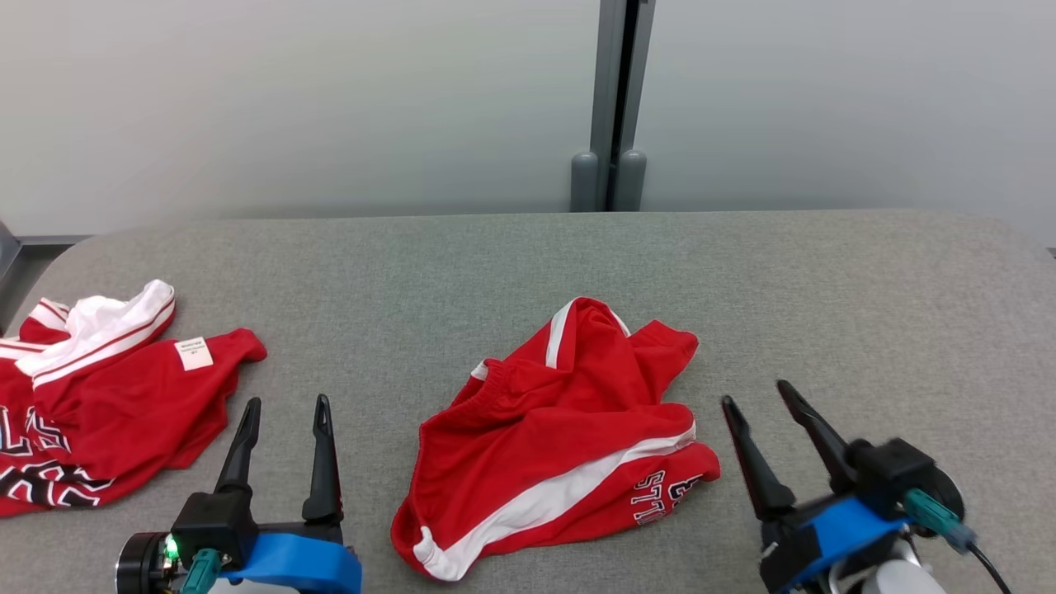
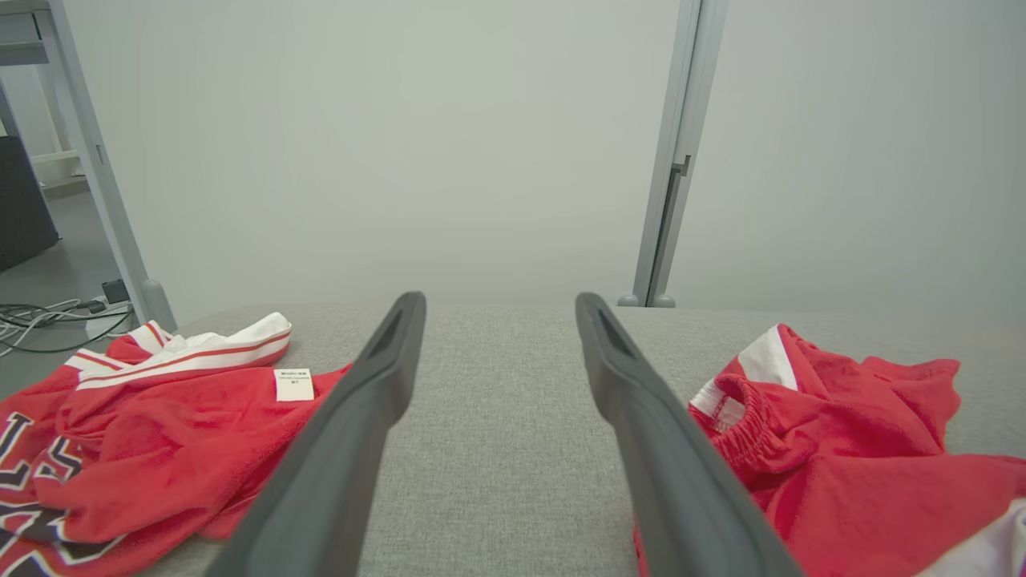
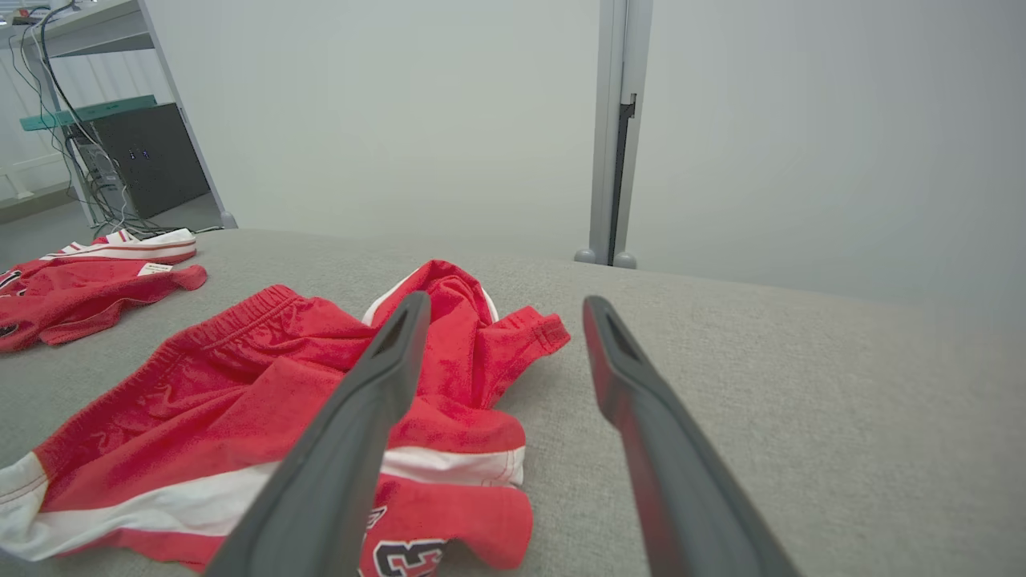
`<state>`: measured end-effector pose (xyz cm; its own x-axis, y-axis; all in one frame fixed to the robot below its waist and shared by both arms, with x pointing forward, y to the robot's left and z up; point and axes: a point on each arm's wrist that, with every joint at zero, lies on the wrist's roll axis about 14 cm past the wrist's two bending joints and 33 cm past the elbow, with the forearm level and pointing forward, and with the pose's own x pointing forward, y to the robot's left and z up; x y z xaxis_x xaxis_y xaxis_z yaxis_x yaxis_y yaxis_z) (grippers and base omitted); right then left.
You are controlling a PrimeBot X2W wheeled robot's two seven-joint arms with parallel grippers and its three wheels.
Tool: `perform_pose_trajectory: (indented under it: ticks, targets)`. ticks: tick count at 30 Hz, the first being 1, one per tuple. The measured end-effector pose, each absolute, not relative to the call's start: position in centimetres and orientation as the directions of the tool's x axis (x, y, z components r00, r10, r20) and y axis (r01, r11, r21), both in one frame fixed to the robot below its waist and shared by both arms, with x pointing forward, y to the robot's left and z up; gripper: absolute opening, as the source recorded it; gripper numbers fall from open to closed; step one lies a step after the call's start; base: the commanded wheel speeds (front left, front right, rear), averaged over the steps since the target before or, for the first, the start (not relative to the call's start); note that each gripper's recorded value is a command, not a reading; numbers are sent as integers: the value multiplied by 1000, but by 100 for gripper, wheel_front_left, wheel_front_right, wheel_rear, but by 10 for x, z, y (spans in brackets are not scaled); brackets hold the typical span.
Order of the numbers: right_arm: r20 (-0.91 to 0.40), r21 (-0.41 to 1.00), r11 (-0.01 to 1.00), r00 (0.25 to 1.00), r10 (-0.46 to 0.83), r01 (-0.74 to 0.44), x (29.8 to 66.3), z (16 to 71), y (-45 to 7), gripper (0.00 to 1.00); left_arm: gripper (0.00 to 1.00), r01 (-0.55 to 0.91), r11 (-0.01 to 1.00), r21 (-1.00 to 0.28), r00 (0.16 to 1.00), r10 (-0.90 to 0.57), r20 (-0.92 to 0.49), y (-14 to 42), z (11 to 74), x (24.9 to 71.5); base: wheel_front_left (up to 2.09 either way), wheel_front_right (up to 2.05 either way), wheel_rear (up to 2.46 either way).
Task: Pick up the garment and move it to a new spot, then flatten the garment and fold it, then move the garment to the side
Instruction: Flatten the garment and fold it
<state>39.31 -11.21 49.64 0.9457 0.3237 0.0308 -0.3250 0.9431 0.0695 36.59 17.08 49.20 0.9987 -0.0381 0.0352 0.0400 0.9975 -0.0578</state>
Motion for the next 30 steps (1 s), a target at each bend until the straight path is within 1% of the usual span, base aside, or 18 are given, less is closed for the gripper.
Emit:
perform_pose_trajectory:
  ticks: [2,3,4,8,13,24,27,30]
  targets:
    - [28,77,957,960,279,-280,386,494,-127,100,100,46,997,-54,999,-44,32,170,491,364,0,0,0]
    - [28,77,957,960,279,-280,386,494,-127,100,100,46,997,-54,999,-44,32,170,491,364,0,0,0]
    - [21,88,967,971,237,-238,379,490,-139,100,100,50,998,-48,998,-49,34,169,492,363,0,0,0]
    - [7,117,980,987,158,-158,364,482,-159,100,100,55,998,-41,998,-54,27,168,489,360,0,0,0]
    - [-26,138,984,992,120,-115,350,470,-165,100,100,53,998,-38,998,-53,19,169,486,358,0,0,0]
    - [-54,125,985,990,129,-121,347,461,-159,100,100,40,999,-32,999,-40,9,173,483,355,0,0,0]
    - [-48,113,983,988,150,-143,352,464,-153,100,100,34,999,-33,999,-34,8,175,483,354,0,0,0]
    - [-31,92,981,984,175,-171,364,473,-148,100,100,29,999,-33,1000,-29,6,176,482,353,0,0,0]
